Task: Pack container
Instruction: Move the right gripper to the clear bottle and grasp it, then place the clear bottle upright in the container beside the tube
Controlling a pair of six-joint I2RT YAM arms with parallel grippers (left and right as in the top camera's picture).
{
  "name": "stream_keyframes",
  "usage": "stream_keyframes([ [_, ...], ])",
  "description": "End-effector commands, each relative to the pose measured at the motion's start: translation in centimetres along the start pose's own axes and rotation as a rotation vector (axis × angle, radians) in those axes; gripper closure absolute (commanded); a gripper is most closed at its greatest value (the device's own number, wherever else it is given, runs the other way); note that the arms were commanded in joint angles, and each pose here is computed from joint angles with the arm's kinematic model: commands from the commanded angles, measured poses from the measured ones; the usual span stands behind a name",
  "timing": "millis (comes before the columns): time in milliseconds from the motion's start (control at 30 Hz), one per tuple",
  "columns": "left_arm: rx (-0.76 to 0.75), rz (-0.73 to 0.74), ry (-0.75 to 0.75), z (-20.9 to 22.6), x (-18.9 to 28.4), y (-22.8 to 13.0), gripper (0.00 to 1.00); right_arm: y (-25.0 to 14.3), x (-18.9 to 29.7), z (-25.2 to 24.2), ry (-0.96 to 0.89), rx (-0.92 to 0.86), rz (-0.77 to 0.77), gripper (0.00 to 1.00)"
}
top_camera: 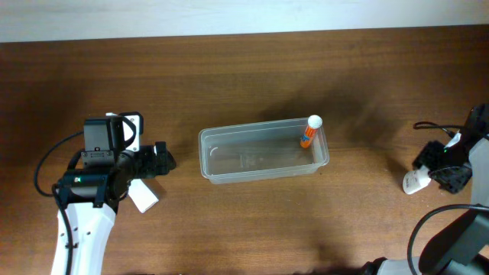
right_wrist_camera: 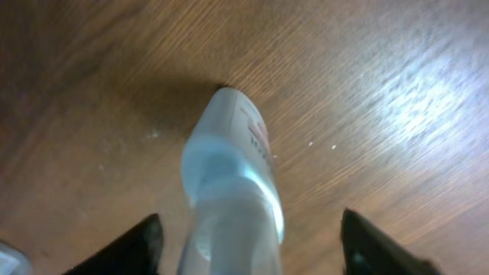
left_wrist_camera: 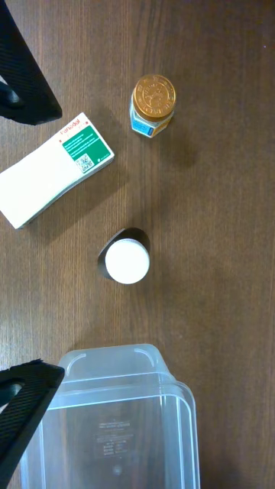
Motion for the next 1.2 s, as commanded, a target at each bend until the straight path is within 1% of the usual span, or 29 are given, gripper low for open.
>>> stream_keyframes([
  [0, -0.020, -0.019, 0.000, -0.1, 0.4, 0.6, 0.01, 0.0, -0.2, -0.1, -0.005, -0.003, 0.002, 0.48],
  [167, -0.020, -0.019, 0.000, -0.1, 0.4, 0.6, 0.01, 0.0, -0.2, -0.1, -0.005, -0.003, -0.002, 0.61],
  [233, -0.020, -0.019, 0.000, -0.1, 0.4, 0.6, 0.01, 0.0, -0.2, -0.1, -0.004, -0.003, -0.002, 0.68],
  [333, -0.020, -0.019, 0.000, -0.1, 0.4, 0.6, 0.01, 0.1, -0.2, -0.1, -0.004, -0.003, -0.002, 0.70],
  [400, -0.020, -0.019, 0.000, -0.1, 0.4, 0.6, 0.01, 0.1, -0.2, -0.1, -0.004, -0.003, -0.003, 0.74],
  [533, -0.019, -0.019, 0.000, -0.1, 0.4, 0.6, 0.01, 0.1, -0.2, -0.1, -0.003, -0.003, -0.003, 0.75],
  [733, -0.020, -0.019, 0.000, -0.1, 0.4, 0.6, 0.01, 0.1, -0.1, 0.1, 0.009, -0.003, -0.005, 0.75],
  [867, -0.020, -0.019, 0.000, -0.1, 0.4, 0.6, 0.01, 0.2, 0.4, 0.9, 0.058, 0.004, -0.005, 0.75],
  [967, -0.020, -0.019, 0.000, -0.1, 0.4, 0.6, 0.01, 0.1, 1.9, 1.9, 0.077, 0.054, -0.017, 0.75],
  [1000, -0.020, -0.019, 0.000, -0.1, 0.4, 0.6, 0.01, 0.0, 2.6, 2.3, 0.079, 0.074, -0.024, 0.78],
  [1167, -0.020, -0.020, 0.000, -0.1, 0.4, 0.6, 0.01, -1.4, 7.7, 5.1, 0.103, 0.209, -0.082, 0.79],
])
Point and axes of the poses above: each gripper's point midway between its finger pads, its own x axis back along the fingers, its own z axis along the line the jaws close on, y = z × x, the point moved 5 cm from there along x, back along the fingers
